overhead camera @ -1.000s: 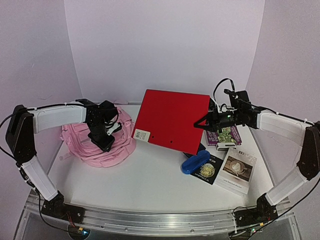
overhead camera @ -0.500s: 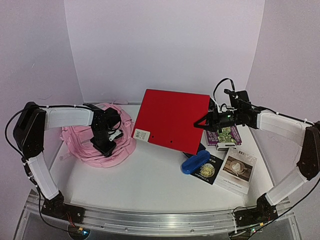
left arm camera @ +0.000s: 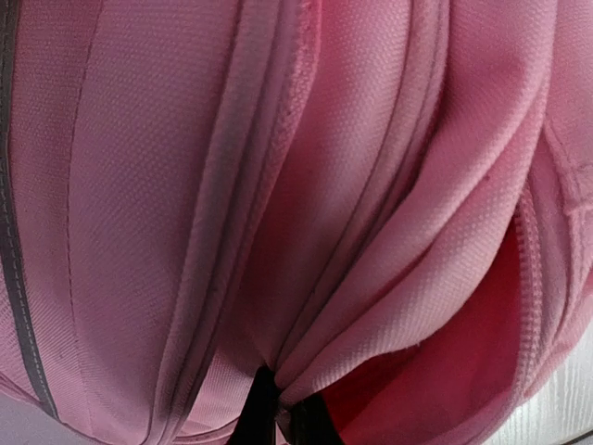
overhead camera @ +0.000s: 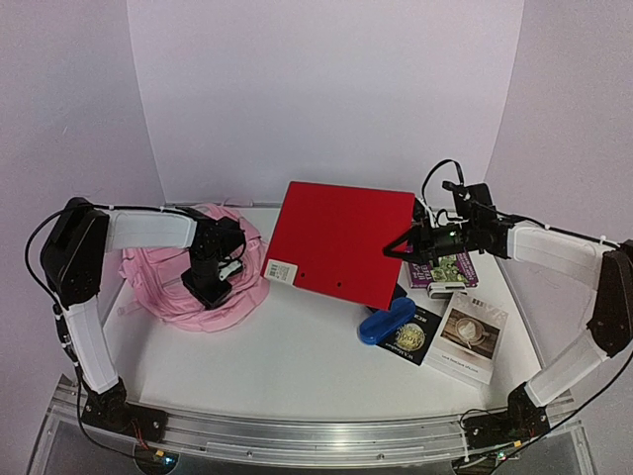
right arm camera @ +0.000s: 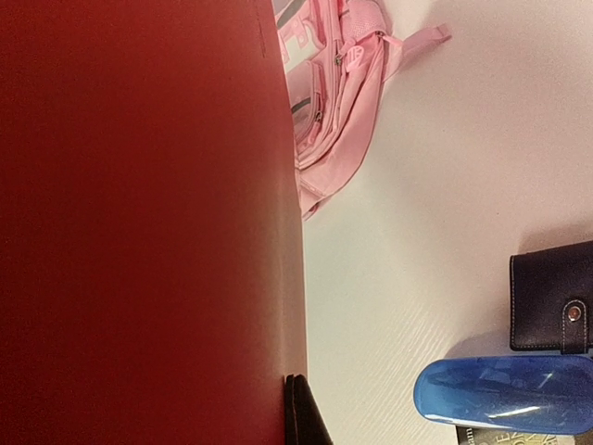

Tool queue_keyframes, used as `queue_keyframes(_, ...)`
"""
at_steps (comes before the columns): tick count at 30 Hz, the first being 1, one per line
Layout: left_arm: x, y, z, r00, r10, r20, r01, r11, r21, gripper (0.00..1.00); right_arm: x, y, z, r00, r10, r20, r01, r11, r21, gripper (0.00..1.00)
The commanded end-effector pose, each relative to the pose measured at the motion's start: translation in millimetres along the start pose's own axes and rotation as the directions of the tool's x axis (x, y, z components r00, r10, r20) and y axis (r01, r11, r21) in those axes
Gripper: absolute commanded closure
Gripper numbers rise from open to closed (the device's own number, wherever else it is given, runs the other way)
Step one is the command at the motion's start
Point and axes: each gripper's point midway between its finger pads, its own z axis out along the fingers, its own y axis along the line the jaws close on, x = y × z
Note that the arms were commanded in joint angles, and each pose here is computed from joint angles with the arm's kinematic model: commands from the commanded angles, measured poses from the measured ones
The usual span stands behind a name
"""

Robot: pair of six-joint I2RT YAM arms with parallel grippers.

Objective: Pack the student bag
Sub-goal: Place the files in the student bag.

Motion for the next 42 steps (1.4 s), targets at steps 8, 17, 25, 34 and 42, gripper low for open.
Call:
queue_keyframes(8, -103.5, 16.7, -165.2, 0.846, -0.259, 0.466, 0.191, 0.963, 0.188, 1.0, -27.8, 57.5, -20.4, 0.989, -0.096, 0.115, 0.111, 0.986, -0.128, 1.0)
queue_keyframes(17, -118.4, 40.1, -243.4, 0.698, -0.345, 0.628, 0.232, 0.938, 0.257, 1.0, -32.4, 30.2, 0.3, 0.991, 0.058, 0.124, -0.036, 0.984, -0.175, 1.0)
queue_keyframes(25, -119.6, 48.9, -282.7, 0.615, -0.397, 0.681, 0.235, 0.917, 0.322, 1.0, -35.2, 39.2, 44.5, 0.981, 0.178, 0.076, -0.148, 0.942, -0.301, 1.0)
queue_keyframes(34, -124.3, 40.8, -298.1, 0.586, -0.418, 0.694, 0.178, 0.902, 0.393, 1.0, -40.3, 55.7, 105.2, 0.952, 0.304, 0.03, -0.261, 0.86, -0.438, 1.0)
queue_keyframes(42, -118.9, 25.9, -318.7, 0.563, -0.404, 0.721, 0.071, 0.893, 0.445, 1.0, -44.7, 40.7, 158.8, 0.902, 0.431, -0.016, -0.381, 0.779, -0.498, 1.0)
